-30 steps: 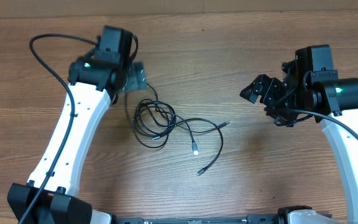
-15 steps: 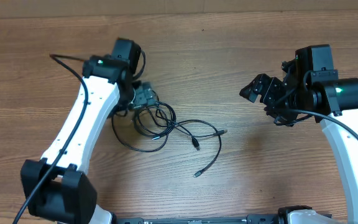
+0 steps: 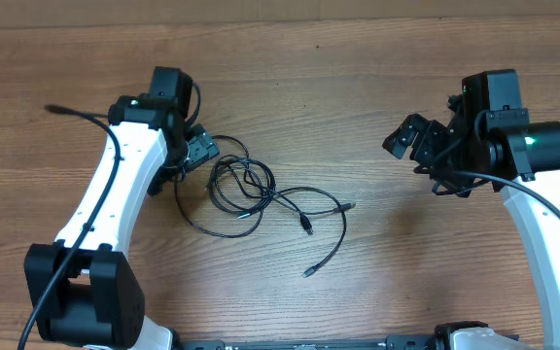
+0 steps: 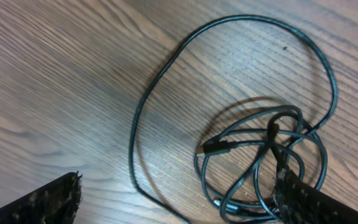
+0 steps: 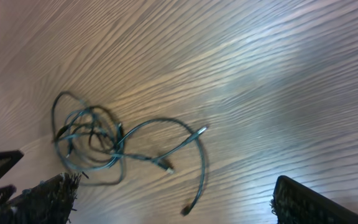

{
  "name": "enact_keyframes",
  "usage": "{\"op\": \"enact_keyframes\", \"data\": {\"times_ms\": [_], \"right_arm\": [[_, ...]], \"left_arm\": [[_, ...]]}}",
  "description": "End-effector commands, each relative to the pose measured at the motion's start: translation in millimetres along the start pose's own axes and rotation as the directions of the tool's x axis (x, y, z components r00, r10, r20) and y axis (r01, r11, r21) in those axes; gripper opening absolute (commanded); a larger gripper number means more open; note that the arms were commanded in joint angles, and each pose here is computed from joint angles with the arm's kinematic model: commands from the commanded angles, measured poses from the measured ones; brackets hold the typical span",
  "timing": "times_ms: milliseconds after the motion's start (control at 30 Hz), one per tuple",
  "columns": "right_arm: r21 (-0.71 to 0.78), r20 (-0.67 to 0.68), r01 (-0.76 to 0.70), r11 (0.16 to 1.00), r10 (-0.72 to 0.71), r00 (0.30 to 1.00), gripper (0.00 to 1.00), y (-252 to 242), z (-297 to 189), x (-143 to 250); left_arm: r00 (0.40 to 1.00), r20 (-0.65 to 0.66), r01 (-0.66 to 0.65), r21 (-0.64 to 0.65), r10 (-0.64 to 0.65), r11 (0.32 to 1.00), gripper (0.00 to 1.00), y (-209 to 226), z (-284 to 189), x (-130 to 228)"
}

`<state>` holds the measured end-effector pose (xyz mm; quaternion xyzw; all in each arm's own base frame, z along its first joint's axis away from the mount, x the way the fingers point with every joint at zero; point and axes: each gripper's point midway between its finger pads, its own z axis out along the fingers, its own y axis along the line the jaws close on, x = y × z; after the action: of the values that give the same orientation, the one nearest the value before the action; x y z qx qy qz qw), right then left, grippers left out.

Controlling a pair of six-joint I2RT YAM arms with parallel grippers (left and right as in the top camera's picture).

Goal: Untangle cables

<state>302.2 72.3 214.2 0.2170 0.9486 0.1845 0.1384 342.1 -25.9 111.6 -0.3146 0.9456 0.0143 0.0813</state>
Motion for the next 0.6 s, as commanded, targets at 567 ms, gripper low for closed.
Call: {"op": "enact_keyframes", "data": {"times_ms": [567], "right_arm": [[0.097,0.072,0.129,0.987,-0.136,0.988,1.0,-11.8,-2.0,-18.8]], "left_arm": [[0.922,-0.188,0.33,-0.073,-0.338,0.941,0.82,33.7,80.6,67.1]]}}
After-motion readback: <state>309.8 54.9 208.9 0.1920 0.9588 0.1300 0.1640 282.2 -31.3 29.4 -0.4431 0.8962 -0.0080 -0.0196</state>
